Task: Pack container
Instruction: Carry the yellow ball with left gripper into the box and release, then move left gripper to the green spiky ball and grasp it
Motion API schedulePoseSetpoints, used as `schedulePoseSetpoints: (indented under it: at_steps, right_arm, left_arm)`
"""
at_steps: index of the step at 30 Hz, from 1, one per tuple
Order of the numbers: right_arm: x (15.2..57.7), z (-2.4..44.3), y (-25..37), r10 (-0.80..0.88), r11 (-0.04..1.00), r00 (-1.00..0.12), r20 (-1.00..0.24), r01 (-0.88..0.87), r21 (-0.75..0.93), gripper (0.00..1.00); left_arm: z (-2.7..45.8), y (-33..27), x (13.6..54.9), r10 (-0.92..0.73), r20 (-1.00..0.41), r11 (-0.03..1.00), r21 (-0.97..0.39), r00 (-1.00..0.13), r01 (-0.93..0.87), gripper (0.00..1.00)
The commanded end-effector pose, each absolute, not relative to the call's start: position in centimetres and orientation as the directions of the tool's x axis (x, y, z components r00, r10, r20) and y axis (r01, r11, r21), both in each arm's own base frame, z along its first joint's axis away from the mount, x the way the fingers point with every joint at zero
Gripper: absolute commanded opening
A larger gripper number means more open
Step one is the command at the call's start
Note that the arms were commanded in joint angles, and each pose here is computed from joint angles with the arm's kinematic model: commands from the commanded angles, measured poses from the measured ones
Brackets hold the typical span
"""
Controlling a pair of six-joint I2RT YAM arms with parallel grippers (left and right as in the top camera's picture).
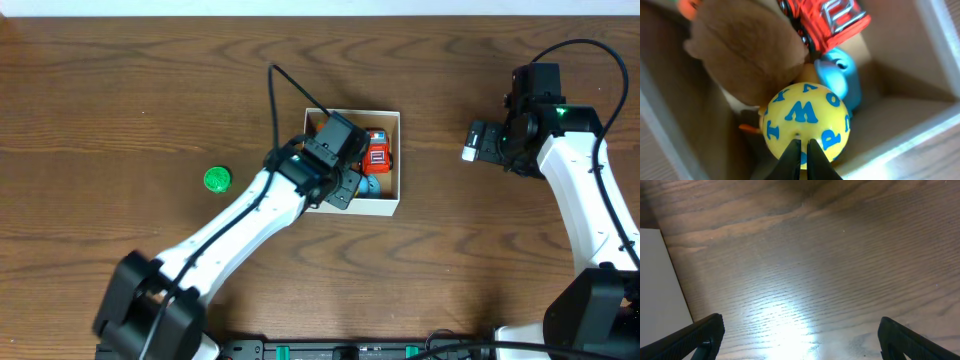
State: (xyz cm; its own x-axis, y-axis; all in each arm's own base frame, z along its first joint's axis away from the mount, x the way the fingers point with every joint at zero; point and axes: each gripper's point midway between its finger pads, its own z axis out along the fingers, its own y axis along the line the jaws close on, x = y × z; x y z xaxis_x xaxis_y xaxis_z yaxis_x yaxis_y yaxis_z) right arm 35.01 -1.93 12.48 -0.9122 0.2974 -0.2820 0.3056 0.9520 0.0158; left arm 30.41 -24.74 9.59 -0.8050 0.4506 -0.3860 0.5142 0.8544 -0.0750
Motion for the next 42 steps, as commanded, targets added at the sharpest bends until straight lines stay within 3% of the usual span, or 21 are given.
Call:
schedulePoseSetpoints:
  at_steps: [1, 8, 19, 21, 24, 26, 28, 31, 35, 38, 42]
  right_arm:
    - [35.1, 12.5, -2.1, 0.296, 0.953, -0.913, -0.281, 0.304, 0.016, 0.99]
    - [34.8, 12.5, -2.1, 0.296, 0.953, -0.916, -0.272, 0.304, 0.013, 0.99]
    - [34.8, 12.5, -2.1, 0.296, 0.953, -0.916, -0.272, 0.304, 0.013, 0.99]
    - [34.8, 12.5, -2.1, 0.296, 0.953, -0.916, -0.272, 0.304, 0.013, 0.99]
    - [34.8, 12.5, -2.1, 0.296, 0.953, -0.916, -0.272, 0.304, 0.013, 0.99]
    - [34.8, 12.5, -2.1, 0.296, 0.953, -0.916, -0.272, 0.304, 0.013, 0.99]
    - [34.8, 12.5, -2.1, 0.296, 0.953, -0.916, -0.272, 0.304, 0.013, 0.99]
    - [34.8, 12.5, -2.1, 0.296, 0.953, -0.916, -0.272, 0.304, 0.013, 0.99]
    - [34.8, 12.5, -2.1, 0.296, 0.953, -0.916, -0.273, 0.304, 0.013, 0.99]
    - [34.8, 12.5, -2.1, 0.295, 0.953, -0.915, -0.273, 0.304, 0.013, 0.99]
    - [34.8, 12.5, -2.1, 0.295, 0.953, -0.916, -0.273, 0.304, 0.013, 0.99]
  left_arm:
    - [7.0, -25.3, 30.1, 0.464, -0.318, 0.851, -0.098, -0.827, 0.515, 0.08]
    - [3.5, -25.3, 29.3, 0.482, -0.225, 0.851, -0.110, -0.847, 0.514, 0.08]
    - [10.9, -24.4, 31.3, 0.443, -0.427, 0.864, -0.033, -0.788, 0.503, 0.09]
    - [12.8, -23.9, 31.7, 0.428, -0.475, 0.872, -0.009, -0.769, 0.490, 0.38]
    - [15.4, -23.0, 31.9, 0.398, -0.534, 0.883, 0.003, -0.746, 0.469, 0.47]
    - [16.7, -22.3, 32.1, 0.375, -0.560, 0.891, -0.003, -0.739, 0.455, 0.66]
    - [17.9, -21.3, 32.2, 0.350, -0.580, 0.901, -0.008, -0.735, 0.434, 0.69]
    - [19.2, -19.3, 32.2, 0.309, -0.591, 0.920, -0.012, -0.745, 0.391, 0.85]
    - [20.2, -15.7, 32.2, 0.246, -0.586, 0.950, -0.011, -0.772, 0.312, 1.00]
    - [20.4, -12.9, 32.3, 0.170, -0.569, 0.975, -0.023, -0.805, 0.222, 0.98]
    - [19.3, -8.9, 32.4, -0.055, -0.505, 0.996, -0.086, -0.861, -0.013, 0.98]
